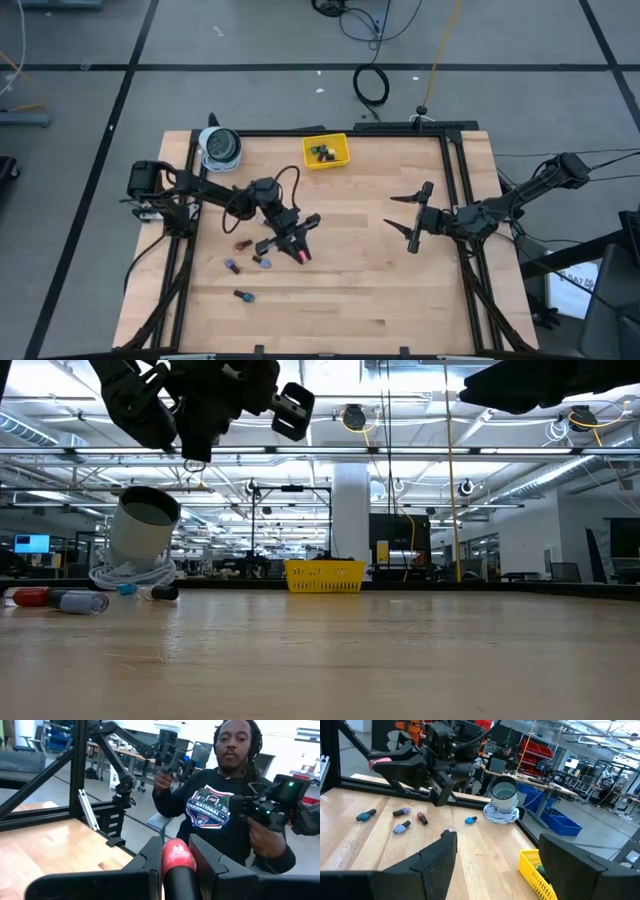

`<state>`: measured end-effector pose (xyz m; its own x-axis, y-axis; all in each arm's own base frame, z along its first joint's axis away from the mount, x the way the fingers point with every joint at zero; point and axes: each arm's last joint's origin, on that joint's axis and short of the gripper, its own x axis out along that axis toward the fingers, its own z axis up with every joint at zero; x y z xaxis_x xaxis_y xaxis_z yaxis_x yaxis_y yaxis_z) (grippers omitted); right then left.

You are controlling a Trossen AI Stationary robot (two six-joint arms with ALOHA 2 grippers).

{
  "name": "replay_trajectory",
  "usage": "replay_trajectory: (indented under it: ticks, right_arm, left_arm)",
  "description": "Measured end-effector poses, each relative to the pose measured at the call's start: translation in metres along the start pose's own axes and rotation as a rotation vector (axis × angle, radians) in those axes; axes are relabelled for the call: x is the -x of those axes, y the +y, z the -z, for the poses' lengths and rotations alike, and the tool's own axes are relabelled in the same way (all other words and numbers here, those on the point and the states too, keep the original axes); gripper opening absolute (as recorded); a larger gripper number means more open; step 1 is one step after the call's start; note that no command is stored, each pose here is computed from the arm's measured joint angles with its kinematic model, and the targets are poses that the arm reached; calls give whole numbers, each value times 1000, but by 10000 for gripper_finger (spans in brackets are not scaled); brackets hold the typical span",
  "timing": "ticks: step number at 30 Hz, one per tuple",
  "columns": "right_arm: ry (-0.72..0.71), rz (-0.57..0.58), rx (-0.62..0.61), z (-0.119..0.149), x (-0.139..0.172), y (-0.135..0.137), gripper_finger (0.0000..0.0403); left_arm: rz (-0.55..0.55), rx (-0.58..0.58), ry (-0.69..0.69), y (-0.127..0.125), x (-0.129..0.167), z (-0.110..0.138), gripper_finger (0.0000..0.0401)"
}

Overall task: Pick & Place Nail Polish
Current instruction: Put the pink nail polish bottle into the yellow bin

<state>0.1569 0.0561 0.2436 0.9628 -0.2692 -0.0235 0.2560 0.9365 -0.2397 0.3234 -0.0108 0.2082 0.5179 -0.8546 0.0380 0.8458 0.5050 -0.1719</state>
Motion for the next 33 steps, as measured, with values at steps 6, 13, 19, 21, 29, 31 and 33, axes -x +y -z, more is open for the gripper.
replay_trajectory:
  ticks: [6, 13, 19, 21, 29, 31, 33]
  right_arm:
    - [10, -2, -16, 1, 0, 0, 267]
    - [10, -2, -16, 1, 0, 0, 267]
    - [10, -2, -17, 1, 0, 0, 267]
    - [10, -2, -17, 1, 0, 0, 267]
    - [10, -2, -17, 1, 0, 0, 267]
    - [9, -2, -16, 1, 0, 0, 267]
    - [7, -1, -15, 1, 0, 0, 267]
  left_arm:
    - [-43, 0, -5, 3, 3, 0, 52]
    - [-106, 13, -7, 7, 6, 1, 52]
    - [-146, 12, -16, 9, 9, 1, 52]
    - [-178, 9, -22, 11, 11, 0, 52]
    - [-764, 73, -165, 39, 50, -5, 66]
    - [-975, 143, -205, 48, 65, -5, 74]
    - [-1122, 220, -189, 60, 80, -7, 72]
